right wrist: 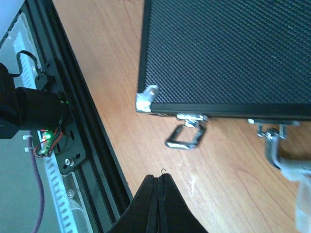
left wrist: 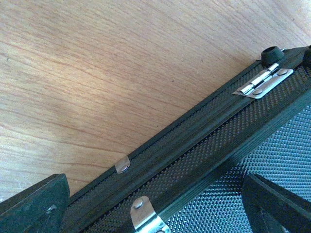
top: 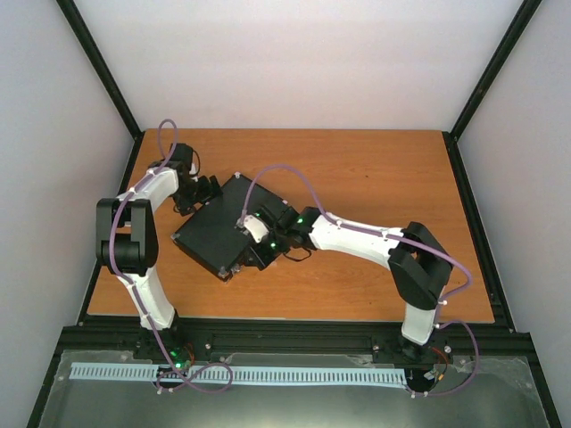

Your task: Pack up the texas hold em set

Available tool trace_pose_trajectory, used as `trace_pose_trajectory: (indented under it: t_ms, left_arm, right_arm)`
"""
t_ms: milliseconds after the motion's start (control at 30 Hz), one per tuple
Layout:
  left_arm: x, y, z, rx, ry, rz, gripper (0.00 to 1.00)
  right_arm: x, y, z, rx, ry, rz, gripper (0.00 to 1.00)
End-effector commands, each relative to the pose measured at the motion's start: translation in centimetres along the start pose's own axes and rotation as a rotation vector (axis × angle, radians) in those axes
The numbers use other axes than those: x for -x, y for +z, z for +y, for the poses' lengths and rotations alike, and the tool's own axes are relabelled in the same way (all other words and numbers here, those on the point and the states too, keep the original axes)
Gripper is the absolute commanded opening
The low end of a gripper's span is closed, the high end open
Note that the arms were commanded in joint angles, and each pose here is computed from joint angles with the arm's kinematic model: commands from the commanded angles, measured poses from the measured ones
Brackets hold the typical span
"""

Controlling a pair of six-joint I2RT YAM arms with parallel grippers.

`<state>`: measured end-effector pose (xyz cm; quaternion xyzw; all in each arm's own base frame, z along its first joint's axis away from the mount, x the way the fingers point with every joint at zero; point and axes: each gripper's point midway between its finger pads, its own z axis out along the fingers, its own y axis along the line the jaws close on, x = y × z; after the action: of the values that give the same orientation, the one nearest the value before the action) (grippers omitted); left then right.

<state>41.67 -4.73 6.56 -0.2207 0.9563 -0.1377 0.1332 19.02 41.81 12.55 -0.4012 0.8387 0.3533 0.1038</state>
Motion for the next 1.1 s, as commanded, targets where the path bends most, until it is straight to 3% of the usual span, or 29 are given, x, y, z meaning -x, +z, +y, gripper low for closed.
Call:
trace_pose_trajectory:
  t_ms: [0,267,633,1067]
  left_arm:
    - [-1.1,1.7,0.9,0.006,0.043,0.057,1.0]
    - [-3.1,3.6,2.0,-0.008,0.049,0.134,1.0]
    - [-3.6,3.2,2.4,-0.019,0.061,0.148,1.0]
    - [2.8,-5.5,-0.8,-0.116,0.035,-0.085,1.0]
  right_arm:
    - [1.5,1.5,2.3,0.062,-0.034,-0.018,0.03]
    - [2.0,3.9,2.8,0.068,-0.018,-0.005,0.03]
    - [-2.1,7.8,-2.4,-0.081,0.142,0.078,0.03]
    - [-3.6,8.1,-4.6,-0.169,0.194,0.067,0.03]
